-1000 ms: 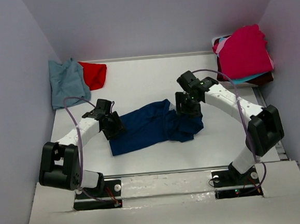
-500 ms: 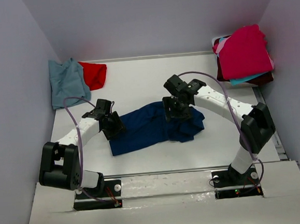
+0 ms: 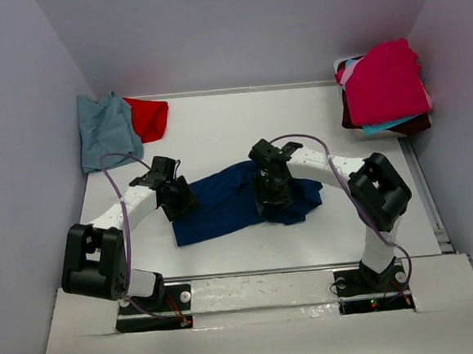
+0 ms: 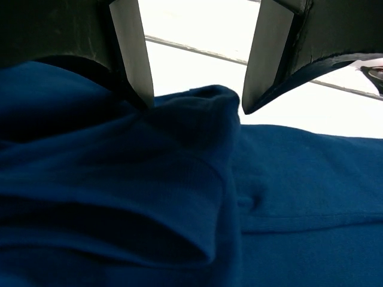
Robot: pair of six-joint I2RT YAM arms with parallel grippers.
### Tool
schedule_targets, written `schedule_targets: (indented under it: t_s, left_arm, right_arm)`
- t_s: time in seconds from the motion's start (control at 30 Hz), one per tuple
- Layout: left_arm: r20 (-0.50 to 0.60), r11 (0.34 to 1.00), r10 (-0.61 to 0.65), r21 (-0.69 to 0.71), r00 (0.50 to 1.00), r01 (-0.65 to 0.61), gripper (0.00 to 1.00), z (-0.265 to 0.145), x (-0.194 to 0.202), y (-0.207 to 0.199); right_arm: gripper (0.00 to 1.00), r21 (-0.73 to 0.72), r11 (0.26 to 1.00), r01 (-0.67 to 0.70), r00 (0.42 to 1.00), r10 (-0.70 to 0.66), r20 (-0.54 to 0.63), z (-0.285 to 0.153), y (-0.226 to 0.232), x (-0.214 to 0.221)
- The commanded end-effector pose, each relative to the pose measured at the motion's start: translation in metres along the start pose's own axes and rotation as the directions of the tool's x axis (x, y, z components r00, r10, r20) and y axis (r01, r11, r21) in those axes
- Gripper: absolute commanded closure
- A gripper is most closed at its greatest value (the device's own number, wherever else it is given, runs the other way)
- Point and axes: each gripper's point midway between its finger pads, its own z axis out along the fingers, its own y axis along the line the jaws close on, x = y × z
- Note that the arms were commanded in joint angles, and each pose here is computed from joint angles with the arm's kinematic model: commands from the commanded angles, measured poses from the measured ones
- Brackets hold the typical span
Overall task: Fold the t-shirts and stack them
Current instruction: Flatten the tshirt out
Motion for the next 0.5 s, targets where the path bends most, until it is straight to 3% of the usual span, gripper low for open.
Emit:
schedule_targets:
  t_s: [0.0,0.2,0.23,0.27,0.33,0.47]
  left_arm:
    - [0.008,1.000,0.014,0.019,1.000,-0.014,0.37,-0.004,-0.006,-0.007]
    - [0.006,1.000,0.015,0.016,1.000,-0.015,0.37,-0.002,-0.007,-0.006]
    - [0.006,1.000,0.013,0.016,1.000,-0.013,0.37,-0.002,-0.006,-0.007]
    - [0.007,1.000,0.013,0.017,1.000,-0.014,0.37,-0.002,-0.007,-0.007]
    - [0.006,1.000,0.013,0.018,1.000,-0.014,0.37,-0.003,-0.007,-0.007]
    - [0.011,1.000,0.012,0.020,1.000,-0.013,0.43,-0.003,-0.008,-0.008]
  right_arm:
    - [0.35,-0.069,0.997,0.046,0.999,-0.045,0.025,0.000,0.029,-0.007]
    - [0.37,-0.071,0.995,0.064,0.998,-0.064,0.013,0.005,0.038,-0.005]
    - [0.42,-0.066,0.996,0.062,0.998,-0.062,0.003,0.008,0.037,-0.004]
    - [0.61,-0.062,0.996,0.071,0.997,-0.071,-0.007,0.012,0.038,0.001]
    - [0.82,-0.058,0.996,0.066,0.998,-0.067,-0.004,0.012,0.037,0.001]
    - [0.93,-0.033,0.997,0.069,0.998,-0.069,0.008,0.008,0.033,-0.002]
